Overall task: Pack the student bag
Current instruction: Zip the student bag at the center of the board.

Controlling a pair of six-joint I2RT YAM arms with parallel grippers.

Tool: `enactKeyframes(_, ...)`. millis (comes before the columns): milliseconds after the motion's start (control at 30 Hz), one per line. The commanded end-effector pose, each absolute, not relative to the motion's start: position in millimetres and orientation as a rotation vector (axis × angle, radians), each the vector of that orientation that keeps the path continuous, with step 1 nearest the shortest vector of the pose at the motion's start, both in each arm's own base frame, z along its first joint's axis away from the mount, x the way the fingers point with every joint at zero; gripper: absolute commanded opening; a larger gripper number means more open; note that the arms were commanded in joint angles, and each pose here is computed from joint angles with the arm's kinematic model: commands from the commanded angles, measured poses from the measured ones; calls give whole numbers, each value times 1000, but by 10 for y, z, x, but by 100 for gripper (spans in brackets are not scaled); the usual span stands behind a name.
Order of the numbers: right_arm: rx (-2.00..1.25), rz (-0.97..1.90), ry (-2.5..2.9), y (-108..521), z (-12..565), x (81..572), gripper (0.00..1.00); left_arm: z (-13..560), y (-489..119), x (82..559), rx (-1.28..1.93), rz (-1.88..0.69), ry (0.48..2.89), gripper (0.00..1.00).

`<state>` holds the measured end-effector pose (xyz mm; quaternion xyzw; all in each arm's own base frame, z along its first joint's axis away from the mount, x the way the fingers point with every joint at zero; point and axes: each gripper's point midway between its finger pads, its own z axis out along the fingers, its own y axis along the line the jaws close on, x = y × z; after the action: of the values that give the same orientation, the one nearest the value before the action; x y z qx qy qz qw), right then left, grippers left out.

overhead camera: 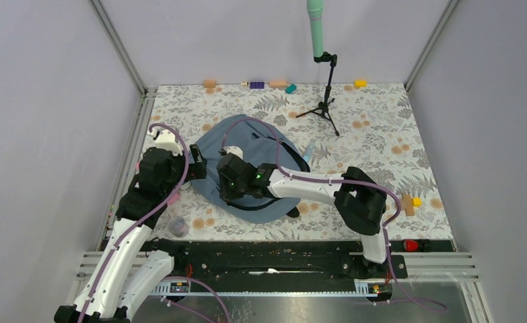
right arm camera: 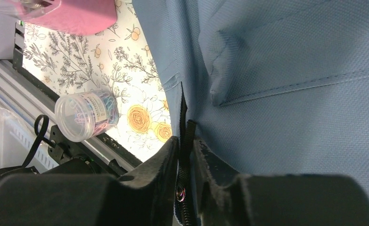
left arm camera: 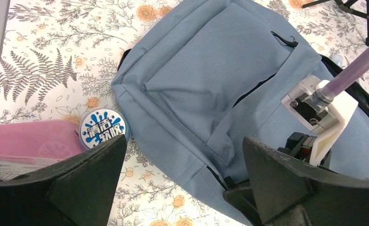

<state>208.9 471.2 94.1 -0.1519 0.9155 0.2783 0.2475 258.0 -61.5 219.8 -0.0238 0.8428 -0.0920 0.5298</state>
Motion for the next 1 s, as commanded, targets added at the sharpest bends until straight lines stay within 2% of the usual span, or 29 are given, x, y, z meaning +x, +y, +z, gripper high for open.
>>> enactKeyframes(0,-343,830,2427,4827,1125,2240,22,2334,-637,2633,-39,-235,1950,99)
enactKeyframes(200,-324,848,2383,4818,1215,2290,20,2326,-643,2635,-35,-238,1954,99)
enactKeyframes(467,-294,885,2398,4861,1171,2314,32,2309,-647,2631,-31,-238,1960,99)
enactKeyframes(567,-282,882,2391,4856,1175,2336,26,2306,-648,2632,-31,-238,1961,99)
enactKeyframes(733,-279,884,2391,4837,1169,2345,1,2300,-642,2632,-33,-235,1963,99)
enactKeyframes(967,-350,1046,2255,4809,1524,2233,0,2254,-746,2582,-76,-324,1992,99)
